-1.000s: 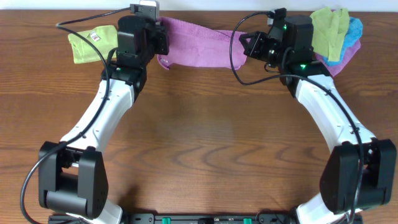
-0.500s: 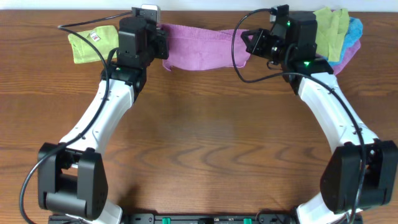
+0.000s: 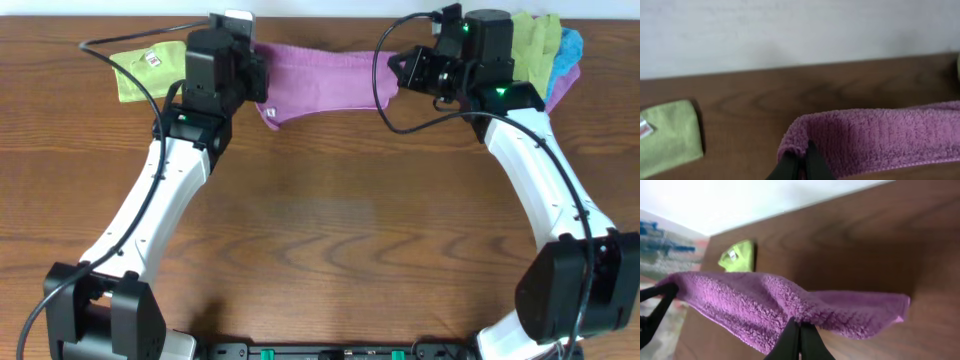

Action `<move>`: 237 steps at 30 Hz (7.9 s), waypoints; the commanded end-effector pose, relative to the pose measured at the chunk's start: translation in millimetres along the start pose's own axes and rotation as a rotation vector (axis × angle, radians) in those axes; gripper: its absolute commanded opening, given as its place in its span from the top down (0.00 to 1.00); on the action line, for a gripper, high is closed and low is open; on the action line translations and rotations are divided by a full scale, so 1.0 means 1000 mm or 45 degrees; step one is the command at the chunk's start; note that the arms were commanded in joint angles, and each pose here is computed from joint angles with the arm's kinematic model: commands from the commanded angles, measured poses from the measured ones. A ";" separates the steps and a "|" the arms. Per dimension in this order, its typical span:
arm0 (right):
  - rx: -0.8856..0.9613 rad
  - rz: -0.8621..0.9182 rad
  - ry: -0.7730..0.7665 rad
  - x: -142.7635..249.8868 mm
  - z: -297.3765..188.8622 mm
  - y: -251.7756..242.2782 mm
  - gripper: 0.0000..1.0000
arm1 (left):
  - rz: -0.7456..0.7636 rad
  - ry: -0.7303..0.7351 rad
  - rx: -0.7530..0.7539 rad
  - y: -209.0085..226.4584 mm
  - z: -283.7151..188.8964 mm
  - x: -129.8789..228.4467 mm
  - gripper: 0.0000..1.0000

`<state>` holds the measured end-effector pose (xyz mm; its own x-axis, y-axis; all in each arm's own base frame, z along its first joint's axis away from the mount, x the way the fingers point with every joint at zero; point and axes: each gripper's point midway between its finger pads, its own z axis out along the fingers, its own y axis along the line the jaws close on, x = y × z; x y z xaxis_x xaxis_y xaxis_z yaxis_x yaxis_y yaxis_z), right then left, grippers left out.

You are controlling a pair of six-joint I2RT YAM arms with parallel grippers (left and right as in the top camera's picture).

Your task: Fold the cloth

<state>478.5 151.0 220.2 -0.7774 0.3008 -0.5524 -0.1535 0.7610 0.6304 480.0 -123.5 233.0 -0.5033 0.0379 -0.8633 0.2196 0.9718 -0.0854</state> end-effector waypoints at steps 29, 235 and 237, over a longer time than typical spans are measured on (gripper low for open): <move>0.223 -0.251 0.164 0.084 -0.135 0.066 0.98 | -0.029 0.265 0.065 -0.065 -0.169 0.041 0.94; 0.702 -0.314 0.768 0.230 0.057 -0.152 0.98 | -0.190 1.002 -0.200 -0.005 0.015 0.279 0.94; 0.710 -0.308 0.791 0.234 0.054 -0.153 0.99 | -0.188 1.027 -0.205 -0.005 0.012 0.284 0.94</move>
<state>388.4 142.5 -3.8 -0.9557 -0.1248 -0.2666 -0.1572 0.9821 0.1037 364.2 -128.5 -2.4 -0.9600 -0.0016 -0.2800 0.0230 0.9962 -0.0843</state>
